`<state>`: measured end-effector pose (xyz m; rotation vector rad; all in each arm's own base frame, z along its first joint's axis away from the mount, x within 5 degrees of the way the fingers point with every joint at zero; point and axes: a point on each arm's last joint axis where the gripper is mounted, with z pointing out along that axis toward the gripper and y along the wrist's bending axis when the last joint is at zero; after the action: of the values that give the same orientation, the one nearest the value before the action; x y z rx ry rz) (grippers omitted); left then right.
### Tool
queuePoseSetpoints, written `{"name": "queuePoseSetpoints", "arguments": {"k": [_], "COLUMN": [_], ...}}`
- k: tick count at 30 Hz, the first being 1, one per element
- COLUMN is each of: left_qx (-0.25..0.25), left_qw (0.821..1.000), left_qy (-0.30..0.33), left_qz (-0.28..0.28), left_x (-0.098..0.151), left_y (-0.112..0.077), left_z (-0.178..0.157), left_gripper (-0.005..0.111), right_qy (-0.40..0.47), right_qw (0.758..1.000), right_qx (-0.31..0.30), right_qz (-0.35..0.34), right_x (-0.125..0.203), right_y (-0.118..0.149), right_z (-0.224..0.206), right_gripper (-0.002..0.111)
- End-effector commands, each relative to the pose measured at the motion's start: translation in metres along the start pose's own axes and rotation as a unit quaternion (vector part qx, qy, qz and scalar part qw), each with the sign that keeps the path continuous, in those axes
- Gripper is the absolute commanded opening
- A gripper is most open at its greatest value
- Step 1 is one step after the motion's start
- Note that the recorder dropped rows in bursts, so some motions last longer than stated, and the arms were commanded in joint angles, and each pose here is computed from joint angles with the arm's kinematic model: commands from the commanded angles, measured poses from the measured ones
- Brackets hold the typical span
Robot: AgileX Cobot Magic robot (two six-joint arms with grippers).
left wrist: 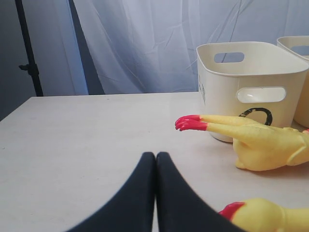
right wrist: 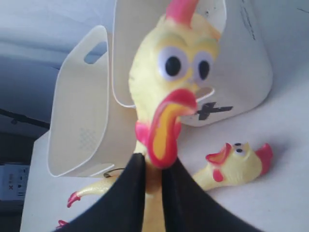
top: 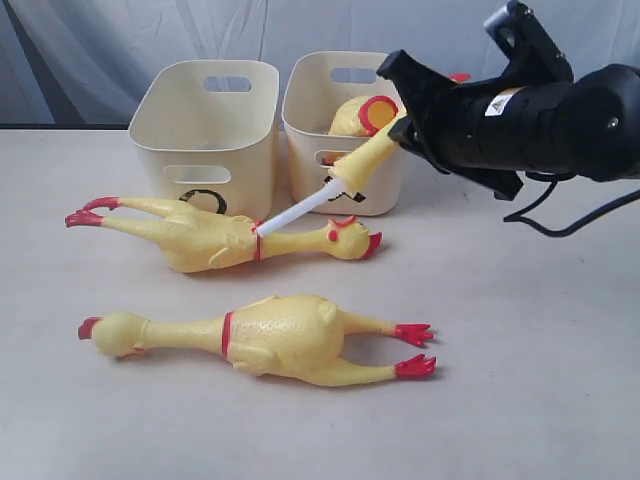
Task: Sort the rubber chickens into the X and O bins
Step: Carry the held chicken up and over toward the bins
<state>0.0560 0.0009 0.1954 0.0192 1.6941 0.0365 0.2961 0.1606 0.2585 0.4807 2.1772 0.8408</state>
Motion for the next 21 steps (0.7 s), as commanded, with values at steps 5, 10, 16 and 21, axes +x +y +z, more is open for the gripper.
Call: {"name": "queuePoseSetpoints", "arguments": {"k": [5,10,16,21], "left_qx": [-0.001,-0.001,-0.001,-0.001], "left_qw": [1.0,1.0,1.0,1.0], "left_qy": [-0.005,-0.005,-0.005,-0.005], "left_qz": [0.001,0.001,0.001,0.001], "left_x": [0.0,0.0,0.0,0.0], "left_y": [0.0,0.0,0.0,0.0], "left_z": [0.0,0.0,0.0,0.0], "left_gripper": [0.0,0.0,0.0,0.0], "right_qy": [-0.118,-0.15,-0.21,-0.28], "right_qw": [0.988,0.981,0.968,0.948], "right_qx": [-0.097,-0.121,-0.13,-0.064], "right_qz": [-0.003,-0.004,-0.041,-0.136], "right_x": [-0.037,-0.048,-0.062,-0.082], "right_y": [0.037,0.048,0.056,0.061], "right_z": [-0.006,0.006,0.041,0.068], "right_gripper": [-0.001,-0.001,-0.001,-0.001]}}
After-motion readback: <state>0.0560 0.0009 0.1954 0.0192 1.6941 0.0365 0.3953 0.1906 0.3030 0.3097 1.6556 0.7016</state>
